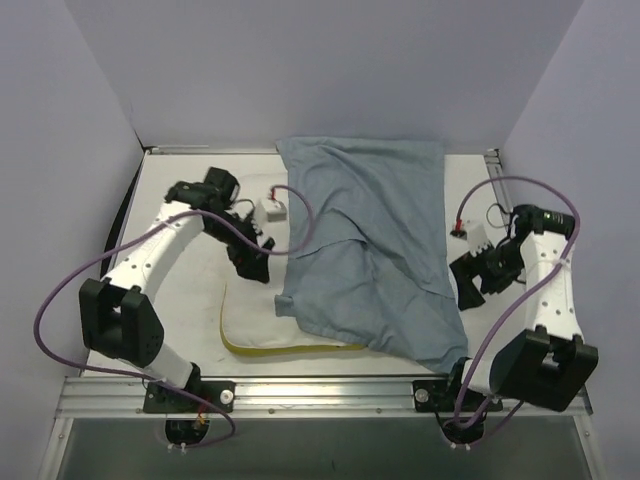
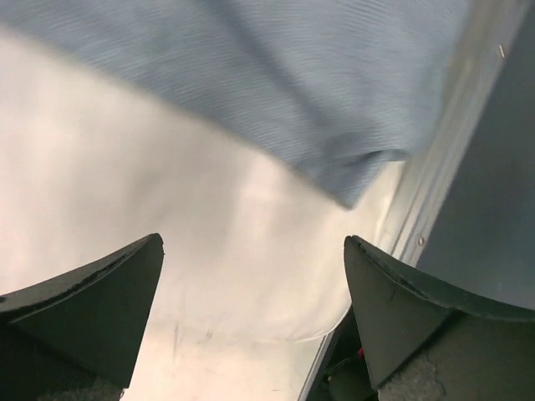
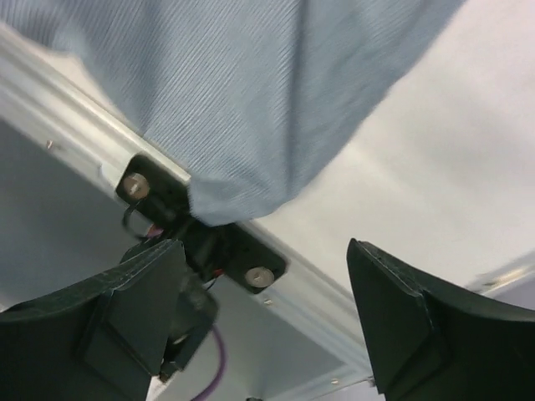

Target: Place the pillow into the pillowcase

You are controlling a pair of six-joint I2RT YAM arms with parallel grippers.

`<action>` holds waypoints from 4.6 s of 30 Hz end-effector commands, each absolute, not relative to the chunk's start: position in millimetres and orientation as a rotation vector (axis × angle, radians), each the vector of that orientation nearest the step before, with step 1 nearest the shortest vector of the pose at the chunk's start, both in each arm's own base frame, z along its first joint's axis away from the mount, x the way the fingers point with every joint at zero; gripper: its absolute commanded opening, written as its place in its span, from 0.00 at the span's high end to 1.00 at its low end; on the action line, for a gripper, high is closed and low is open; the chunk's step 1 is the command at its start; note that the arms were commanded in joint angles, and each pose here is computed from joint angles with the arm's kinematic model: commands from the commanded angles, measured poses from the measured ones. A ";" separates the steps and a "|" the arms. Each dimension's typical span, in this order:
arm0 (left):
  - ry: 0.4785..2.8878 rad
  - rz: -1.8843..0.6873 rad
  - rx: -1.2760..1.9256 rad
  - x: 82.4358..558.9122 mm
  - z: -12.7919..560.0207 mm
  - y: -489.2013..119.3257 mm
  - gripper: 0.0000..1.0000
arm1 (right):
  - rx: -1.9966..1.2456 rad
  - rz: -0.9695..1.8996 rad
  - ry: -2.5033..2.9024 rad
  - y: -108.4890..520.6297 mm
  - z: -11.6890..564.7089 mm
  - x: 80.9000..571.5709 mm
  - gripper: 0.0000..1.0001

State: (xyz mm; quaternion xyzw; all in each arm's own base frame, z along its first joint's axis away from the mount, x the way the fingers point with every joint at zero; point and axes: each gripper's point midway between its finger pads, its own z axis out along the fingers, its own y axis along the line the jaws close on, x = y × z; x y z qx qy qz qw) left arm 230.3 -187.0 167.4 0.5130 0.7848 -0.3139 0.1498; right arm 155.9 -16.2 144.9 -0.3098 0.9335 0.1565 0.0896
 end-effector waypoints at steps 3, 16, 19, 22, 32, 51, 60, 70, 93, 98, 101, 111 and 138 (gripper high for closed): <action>2.494 -0.669 0.766 318.0 178.4 -113.3 0.03 | -0.583 0.480 2.674 -7.2 178.3 285.0 0.21; 2.752 -0.460 0.339 379.8 82.5 -84.9 0.02 | -0.276 0.524 2.564 54.1 95.6 520.9 0.33; 2.792 -0.517 0.335 371.2 69.0 -88.3 0.09 | -0.204 0.524 2.644 56.0 58.7 521.5 0.36; 2.802 -0.674 0.349 362.4 60.9 -103.3 0.21 | -0.147 0.515 2.716 51.9 33.6 511.3 0.39; 2.917 -0.471 0.295 368.4 50.1 -21.5 1.00 | -0.018 0.169 2.894 -12.4 9.1 477.3 0.49; 2.717 0.496 0.552 458.0 143.4 170.0 1.00 | -0.077 -0.023 3.201 -78.4 25.1 357.9 0.50; 2.617 0.239 0.666 473.2 169.3 87.7 0.27 | -0.521 0.283 3.034 -30.2 89.0 338.3 0.30; 2.798 -0.130 0.507 395.1 126.9 12.9 0.14 | -0.638 0.089 2.821 -18.0 74.6 464.0 0.25; 2.903 -0.054 0.380 372.0 98.0 77.5 0.16 | -0.827 -0.329 3.316 -174.0 49.6 313.2 0.53; 2.801 -0.201 0.440 374.1 121.1 59.2 0.13 | -0.714 -0.043 2.965 -100.3 114.8 370.0 0.21; 2.794 -0.317 0.513 360.2 123.2 40.7 0.11 | -0.741 0.026 2.889 -54.4 120.9 395.3 0.14; 2.934 -0.461 0.662 303.1 96.2 8.5 0.10 | -1.064 0.119 2.801 72.7 57.7 437.9 0.23; 2.520 -0.198 0.859 400.9 177.6 72.9 0.03 | -0.655 -0.080 2.750 13.7 93.1 483.4 0.13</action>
